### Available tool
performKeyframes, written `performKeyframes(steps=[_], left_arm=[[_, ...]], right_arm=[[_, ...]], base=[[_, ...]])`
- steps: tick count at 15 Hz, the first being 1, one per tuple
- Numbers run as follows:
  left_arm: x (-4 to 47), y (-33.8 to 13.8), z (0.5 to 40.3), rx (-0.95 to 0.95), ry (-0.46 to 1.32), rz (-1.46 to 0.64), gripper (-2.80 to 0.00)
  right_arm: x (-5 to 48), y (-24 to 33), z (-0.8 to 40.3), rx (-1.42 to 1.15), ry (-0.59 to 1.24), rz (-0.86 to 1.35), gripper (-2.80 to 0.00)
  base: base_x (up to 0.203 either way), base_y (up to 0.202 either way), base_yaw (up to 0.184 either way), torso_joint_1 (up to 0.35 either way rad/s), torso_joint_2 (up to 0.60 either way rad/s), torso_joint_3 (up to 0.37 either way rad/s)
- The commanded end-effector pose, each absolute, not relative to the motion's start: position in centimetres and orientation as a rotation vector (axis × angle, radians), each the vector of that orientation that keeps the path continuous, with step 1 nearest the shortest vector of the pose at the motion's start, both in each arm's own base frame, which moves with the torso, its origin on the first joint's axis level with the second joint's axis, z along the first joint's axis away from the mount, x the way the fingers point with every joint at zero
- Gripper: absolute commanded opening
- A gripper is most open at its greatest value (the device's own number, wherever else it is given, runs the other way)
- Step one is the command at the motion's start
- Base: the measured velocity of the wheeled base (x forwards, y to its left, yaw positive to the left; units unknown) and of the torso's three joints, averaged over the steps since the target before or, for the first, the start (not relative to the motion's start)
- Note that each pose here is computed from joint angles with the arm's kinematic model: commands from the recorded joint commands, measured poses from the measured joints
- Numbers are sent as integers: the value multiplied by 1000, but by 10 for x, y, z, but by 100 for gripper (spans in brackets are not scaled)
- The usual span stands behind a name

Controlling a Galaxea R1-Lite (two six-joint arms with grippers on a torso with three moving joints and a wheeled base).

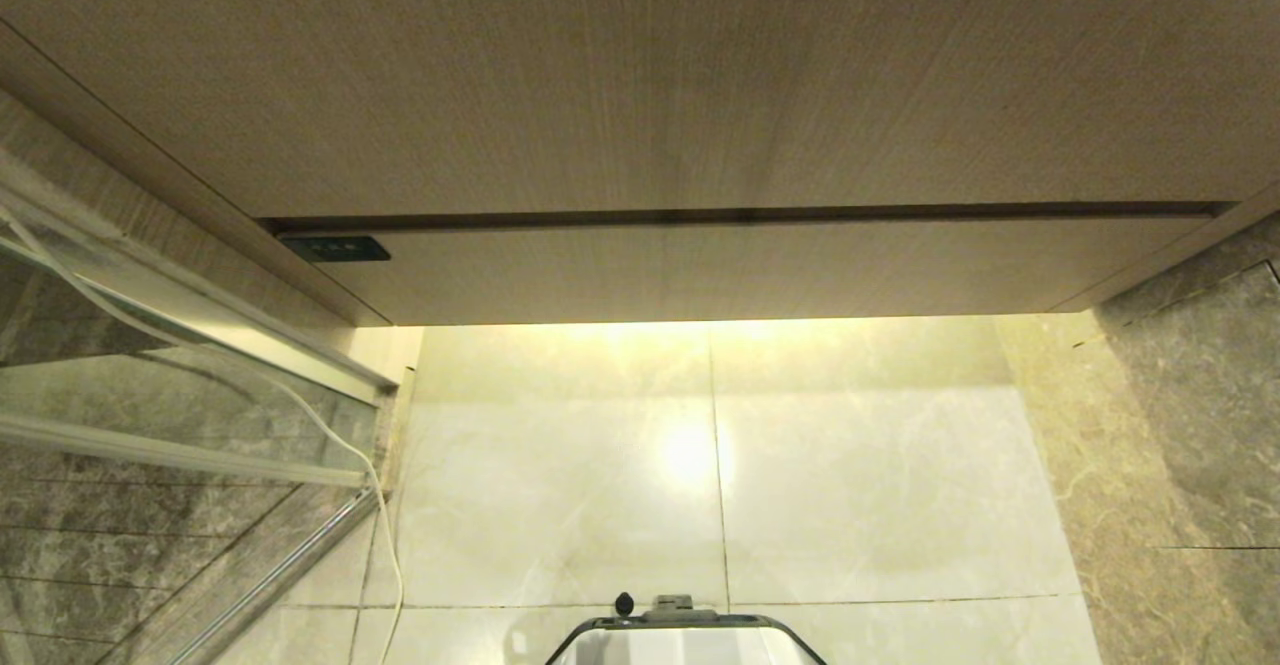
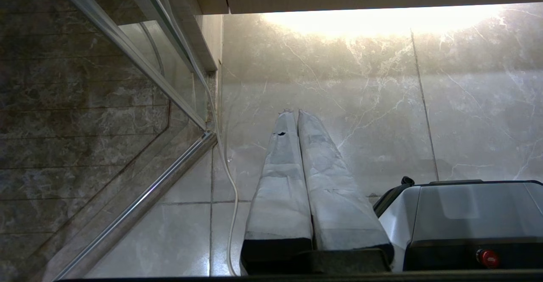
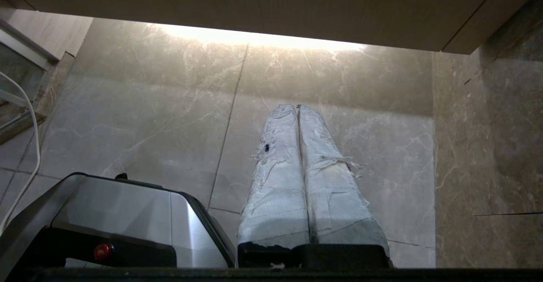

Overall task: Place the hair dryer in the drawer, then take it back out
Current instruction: Pull open the drawer

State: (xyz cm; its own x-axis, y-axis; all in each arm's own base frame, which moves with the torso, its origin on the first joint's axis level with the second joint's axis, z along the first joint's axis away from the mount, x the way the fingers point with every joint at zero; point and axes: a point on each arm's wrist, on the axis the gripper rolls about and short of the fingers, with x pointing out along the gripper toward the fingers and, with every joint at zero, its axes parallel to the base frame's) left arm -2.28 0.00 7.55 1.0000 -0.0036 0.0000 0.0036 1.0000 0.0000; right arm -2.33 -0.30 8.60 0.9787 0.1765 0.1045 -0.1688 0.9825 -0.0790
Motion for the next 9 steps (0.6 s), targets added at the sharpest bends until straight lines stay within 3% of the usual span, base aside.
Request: performKeyframes(steps=[1,9], left_arm=[[-23,0,75,0,2,-3,-280],[-23,0,75,0,2,-3,-280]], right_arm=[[-23,-3,74,-70,-111,174,-280],[-24,-3,80,-89,-151,170,-280]], base=[[0,0,0,0,0,0],[0,0,0,0,0,0]])
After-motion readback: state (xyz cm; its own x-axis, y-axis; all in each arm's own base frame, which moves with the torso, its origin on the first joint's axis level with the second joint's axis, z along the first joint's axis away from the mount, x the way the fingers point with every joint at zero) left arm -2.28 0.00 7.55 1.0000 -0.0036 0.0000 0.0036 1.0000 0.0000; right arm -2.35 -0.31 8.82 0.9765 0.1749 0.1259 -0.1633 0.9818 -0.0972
